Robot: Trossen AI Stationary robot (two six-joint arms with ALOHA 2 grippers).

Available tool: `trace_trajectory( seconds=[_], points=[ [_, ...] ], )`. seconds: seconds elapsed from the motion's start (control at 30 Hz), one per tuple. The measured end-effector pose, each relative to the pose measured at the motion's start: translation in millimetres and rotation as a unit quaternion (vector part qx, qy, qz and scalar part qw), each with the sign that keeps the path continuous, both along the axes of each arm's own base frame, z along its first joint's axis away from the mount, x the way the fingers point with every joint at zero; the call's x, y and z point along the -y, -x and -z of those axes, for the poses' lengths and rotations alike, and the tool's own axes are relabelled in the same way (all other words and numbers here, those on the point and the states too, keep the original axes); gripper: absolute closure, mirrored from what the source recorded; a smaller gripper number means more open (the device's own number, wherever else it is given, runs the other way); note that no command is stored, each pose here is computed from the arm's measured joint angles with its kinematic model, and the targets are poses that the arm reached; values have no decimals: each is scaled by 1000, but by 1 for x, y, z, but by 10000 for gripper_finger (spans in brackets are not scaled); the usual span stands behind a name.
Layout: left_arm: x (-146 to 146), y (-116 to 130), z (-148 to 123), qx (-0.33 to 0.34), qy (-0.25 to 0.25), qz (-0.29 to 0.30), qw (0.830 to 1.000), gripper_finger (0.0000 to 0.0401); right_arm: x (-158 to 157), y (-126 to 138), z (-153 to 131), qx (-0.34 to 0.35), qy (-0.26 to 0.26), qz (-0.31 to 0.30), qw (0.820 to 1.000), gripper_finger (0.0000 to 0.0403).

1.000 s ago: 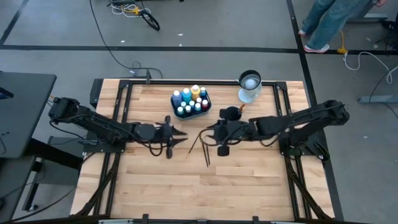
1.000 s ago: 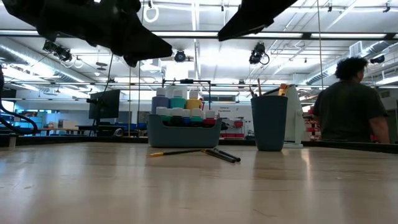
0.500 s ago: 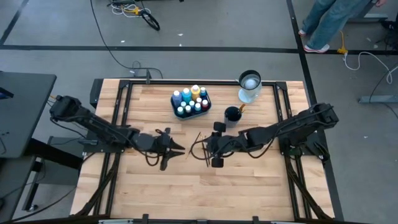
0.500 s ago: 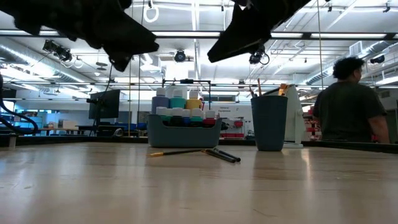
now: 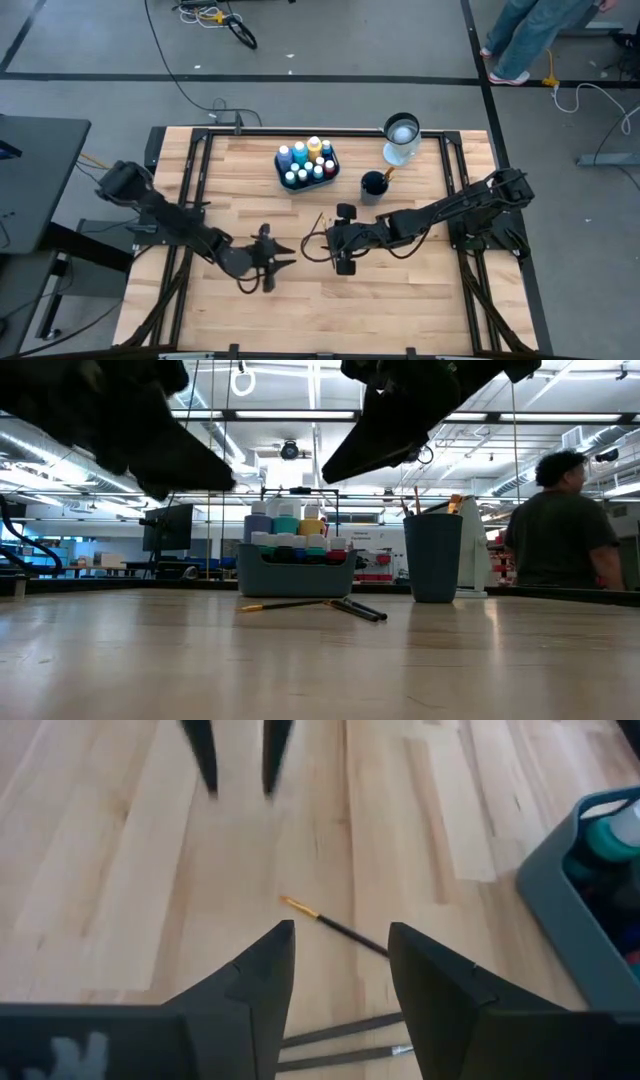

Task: Pick & Place Paint Supplies
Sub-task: Put the gold paint brush into the blue cup

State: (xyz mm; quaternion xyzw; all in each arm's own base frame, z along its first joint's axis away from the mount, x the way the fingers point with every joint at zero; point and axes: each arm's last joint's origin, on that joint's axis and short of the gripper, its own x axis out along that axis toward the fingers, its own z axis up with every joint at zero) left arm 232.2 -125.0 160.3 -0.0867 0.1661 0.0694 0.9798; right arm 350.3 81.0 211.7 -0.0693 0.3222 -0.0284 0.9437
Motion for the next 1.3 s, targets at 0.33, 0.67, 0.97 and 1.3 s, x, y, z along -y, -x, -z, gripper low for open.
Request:
trace_trajectory(
  seconds=[0.33, 0.67, 0.97, 1.3],
  points=[
    [2, -34, 37, -36, -39, -96, 994, 192, -1, -2, -3, 19, -11, -11, 1000, 237],
    [-3, -38, 75, -89, -29, -115, 989, 184, -1, -2, -3, 16, -11, -11, 1000, 237],
    [-4, -37, 91, -107, -53, -134, 984, 215, -1, -2, -3, 17, -11, -11, 1000, 237],
    [-5, -35, 92, -106, -40, -151, 982, 329, -1, -2, -3, 18, -11, -11, 1000, 237]
  ],
)
